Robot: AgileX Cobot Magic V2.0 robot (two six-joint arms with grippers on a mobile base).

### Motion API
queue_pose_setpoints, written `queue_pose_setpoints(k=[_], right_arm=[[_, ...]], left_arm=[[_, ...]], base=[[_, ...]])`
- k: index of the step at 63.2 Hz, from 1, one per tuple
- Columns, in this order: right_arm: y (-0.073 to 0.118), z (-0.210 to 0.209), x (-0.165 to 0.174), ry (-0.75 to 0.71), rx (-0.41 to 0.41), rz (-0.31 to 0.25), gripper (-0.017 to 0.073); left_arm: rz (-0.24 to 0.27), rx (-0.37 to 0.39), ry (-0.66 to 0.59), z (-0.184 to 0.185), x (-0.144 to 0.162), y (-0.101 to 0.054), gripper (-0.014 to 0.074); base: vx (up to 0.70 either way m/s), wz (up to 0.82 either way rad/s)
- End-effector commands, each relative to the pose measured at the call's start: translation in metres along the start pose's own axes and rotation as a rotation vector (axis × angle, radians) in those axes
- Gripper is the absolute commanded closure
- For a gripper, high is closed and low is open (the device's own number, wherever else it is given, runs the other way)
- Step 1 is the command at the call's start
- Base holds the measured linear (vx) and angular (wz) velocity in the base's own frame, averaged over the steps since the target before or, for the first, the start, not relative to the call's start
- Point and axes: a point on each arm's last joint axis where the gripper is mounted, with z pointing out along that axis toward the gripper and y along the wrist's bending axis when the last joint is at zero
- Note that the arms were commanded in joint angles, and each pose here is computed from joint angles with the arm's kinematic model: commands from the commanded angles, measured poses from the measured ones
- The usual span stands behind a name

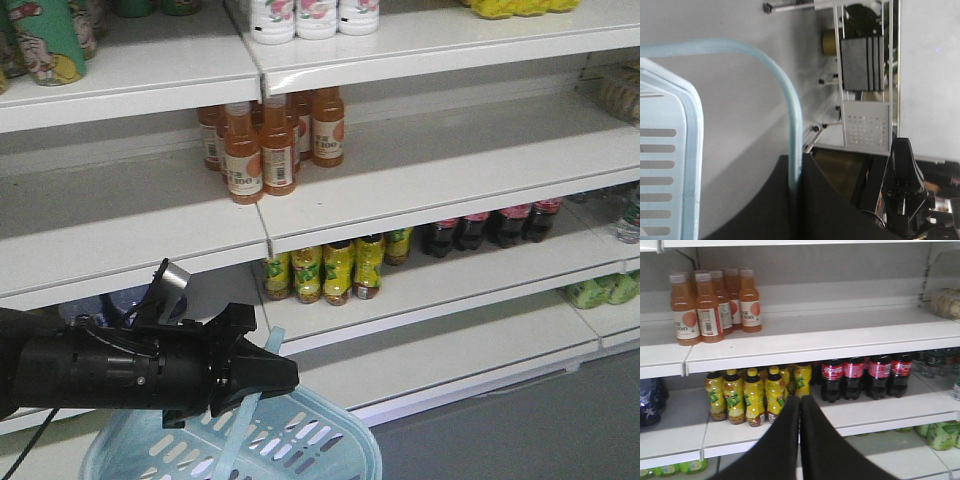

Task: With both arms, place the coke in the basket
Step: 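Turn the base away from the shelf holding the basket in the left gripper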

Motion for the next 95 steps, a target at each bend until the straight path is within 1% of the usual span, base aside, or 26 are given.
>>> queue_pose_setpoints(k=[1,95], right_arm=[[0.0001,-0.0006,-0.0048,-0.079,0.0,-0.009,0.0569],[0.0001,-0.0006,-0.0048,-0.079,0.001,-0.009,0.0569]], left_arm=[[0.001,0.118,-0.005,-0.0063,0.0014,-0.023,0.06],[0.001,0.118,-0.005,-0.0063,0.0014,-0.023,0.06]], base=[[-0.04,-0.46],[-0.07,-0.44]])
